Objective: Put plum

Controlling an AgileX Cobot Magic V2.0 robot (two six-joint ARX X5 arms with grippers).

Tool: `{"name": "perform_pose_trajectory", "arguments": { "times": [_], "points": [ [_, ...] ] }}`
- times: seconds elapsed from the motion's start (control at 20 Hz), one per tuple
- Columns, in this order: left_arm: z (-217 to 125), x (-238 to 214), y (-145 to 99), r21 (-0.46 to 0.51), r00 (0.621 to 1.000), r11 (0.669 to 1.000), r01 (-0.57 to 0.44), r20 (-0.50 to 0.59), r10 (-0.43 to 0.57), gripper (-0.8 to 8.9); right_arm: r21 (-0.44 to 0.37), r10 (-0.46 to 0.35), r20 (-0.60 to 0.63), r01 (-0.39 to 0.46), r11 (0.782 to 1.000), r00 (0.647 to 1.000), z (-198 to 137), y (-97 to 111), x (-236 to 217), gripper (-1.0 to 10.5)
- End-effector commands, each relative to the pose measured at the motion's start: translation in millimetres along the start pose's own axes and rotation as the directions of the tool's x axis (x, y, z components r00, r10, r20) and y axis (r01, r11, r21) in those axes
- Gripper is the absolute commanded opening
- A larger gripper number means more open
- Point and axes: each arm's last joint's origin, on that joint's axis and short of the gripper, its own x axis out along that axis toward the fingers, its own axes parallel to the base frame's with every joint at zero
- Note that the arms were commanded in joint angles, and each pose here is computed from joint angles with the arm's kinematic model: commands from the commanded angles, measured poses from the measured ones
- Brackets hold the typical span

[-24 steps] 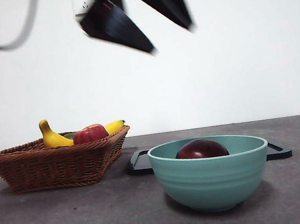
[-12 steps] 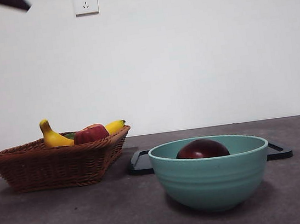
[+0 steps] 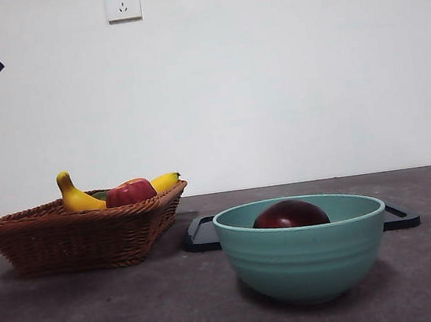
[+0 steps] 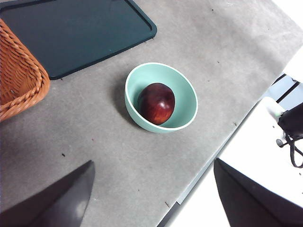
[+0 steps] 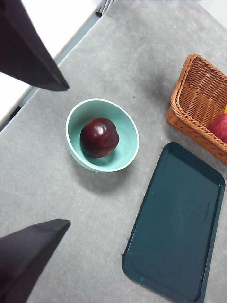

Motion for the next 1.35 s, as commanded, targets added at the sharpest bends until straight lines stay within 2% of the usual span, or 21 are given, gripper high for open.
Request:
{"name": "perform_pose_trajectory", "arguments": {
  "times": [0.05, 0.4, 0.7, 0.8, 0.95, 1.25, 1.35],
  "points": [
    [3.2, -0.3, -2.0, 0.008, 1.000, 1.000, 0.013, 0.013, -0.013, 4.04, 0.015, 0.010, 0.010, -0.010, 1.000, 1.000, 3.7, 2.2, -1.2, 4.3],
    [3.7, -0.3, -2.0, 0.010, 1.000, 1.000, 0.014, 0.017, -0.014, 4.04, 0.086, 0.057, -0.106, -0.048, 0.995, 0.993, 16.6, -9.1, 37.4, 4.3],
    [3.6, -0.3, -2.0, 0.010, 1.000, 1.000, 0.014, 0.016, -0.014, 4.04, 0.084, 0.012, -0.230, 0.007, 0.996, 0.973, 16.6, -18.2, 104.0, 4.2],
    [3.6, -0.3, -2.0, 0.010, 1.000, 1.000, 0.014, 0.017, -0.014, 4.04, 0.070, -0.001, -0.257, 0.020, 0.997, 0.966, 12.8, -17.5, 127.9, 3.7],
    [3.6, -0.3, -2.0, 0.010, 1.000, 1.000, 0.014, 0.016, -0.014, 4.04, 0.046, -0.027, -0.281, 0.041, 0.998, 0.959, 7.0, -15.3, 159.3, 3.6],
    [3.6, -0.3, -2.0, 0.010, 1.000, 1.000, 0.013, 0.016, -0.013, 4.04, -0.022, -0.118, -0.326, 0.117, 0.993, 0.938, -2.2, -10.5, 204.4, 2.4],
    [3.4, -0.3, -2.0, 0.009, 1.000, 1.000, 0.013, 0.014, -0.013, 4.04, -0.035, -0.132, -0.336, 0.128, 0.991, 0.933, -5.2, -10.5, 214.6, 1.3]
  ]
}}
